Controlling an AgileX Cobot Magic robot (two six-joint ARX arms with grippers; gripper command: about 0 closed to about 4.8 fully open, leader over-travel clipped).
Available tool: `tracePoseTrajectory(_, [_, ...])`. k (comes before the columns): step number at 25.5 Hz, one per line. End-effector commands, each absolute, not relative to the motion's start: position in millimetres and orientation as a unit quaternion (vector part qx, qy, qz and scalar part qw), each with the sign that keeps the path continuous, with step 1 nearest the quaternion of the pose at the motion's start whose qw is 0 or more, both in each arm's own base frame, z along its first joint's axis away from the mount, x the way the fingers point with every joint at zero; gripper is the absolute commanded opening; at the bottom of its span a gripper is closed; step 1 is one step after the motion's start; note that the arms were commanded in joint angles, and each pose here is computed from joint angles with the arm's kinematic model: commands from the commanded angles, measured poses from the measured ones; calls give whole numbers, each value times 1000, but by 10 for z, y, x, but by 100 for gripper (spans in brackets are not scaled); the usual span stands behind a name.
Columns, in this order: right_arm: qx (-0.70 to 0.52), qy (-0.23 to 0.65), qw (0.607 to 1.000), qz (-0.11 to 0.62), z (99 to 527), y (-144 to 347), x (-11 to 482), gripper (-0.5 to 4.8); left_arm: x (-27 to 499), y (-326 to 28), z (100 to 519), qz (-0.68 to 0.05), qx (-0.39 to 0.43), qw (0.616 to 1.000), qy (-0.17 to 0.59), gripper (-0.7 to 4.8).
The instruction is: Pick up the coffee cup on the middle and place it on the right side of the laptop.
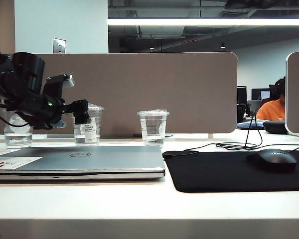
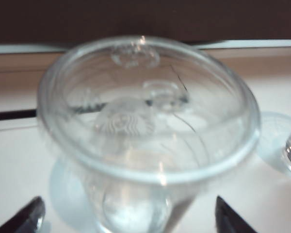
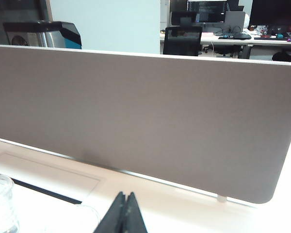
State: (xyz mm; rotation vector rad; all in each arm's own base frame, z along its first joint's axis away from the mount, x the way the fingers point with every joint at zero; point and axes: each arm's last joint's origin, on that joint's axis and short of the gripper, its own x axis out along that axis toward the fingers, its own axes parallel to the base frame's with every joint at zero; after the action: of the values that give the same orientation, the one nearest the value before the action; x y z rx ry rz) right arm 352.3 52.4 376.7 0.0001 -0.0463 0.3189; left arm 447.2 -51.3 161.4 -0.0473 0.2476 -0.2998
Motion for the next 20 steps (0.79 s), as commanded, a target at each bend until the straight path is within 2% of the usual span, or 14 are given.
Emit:
tracePoseTrajectory(1, [-10, -37, 987, 154, 3817, 520, 3506, -5, 4607, -562, 1639, -155, -22, 981, 113, 479])
tracePoseTrajectory(3, [-26, -38, 987, 154, 3815, 520, 3506, -5, 4697, -597, 1615, -178, -24, 977, 116, 479])
tracePoseTrajectory(9, [-29, -18, 987, 154, 3775, 519, 3508, -5, 4870, -666, 1570, -182, -11, 976, 117, 479])
tracePoseTrajectory(20, [-28, -2, 988, 154, 3745, 519, 3509, -5, 4980, -674, 1524, -161, 5, 981, 108, 479])
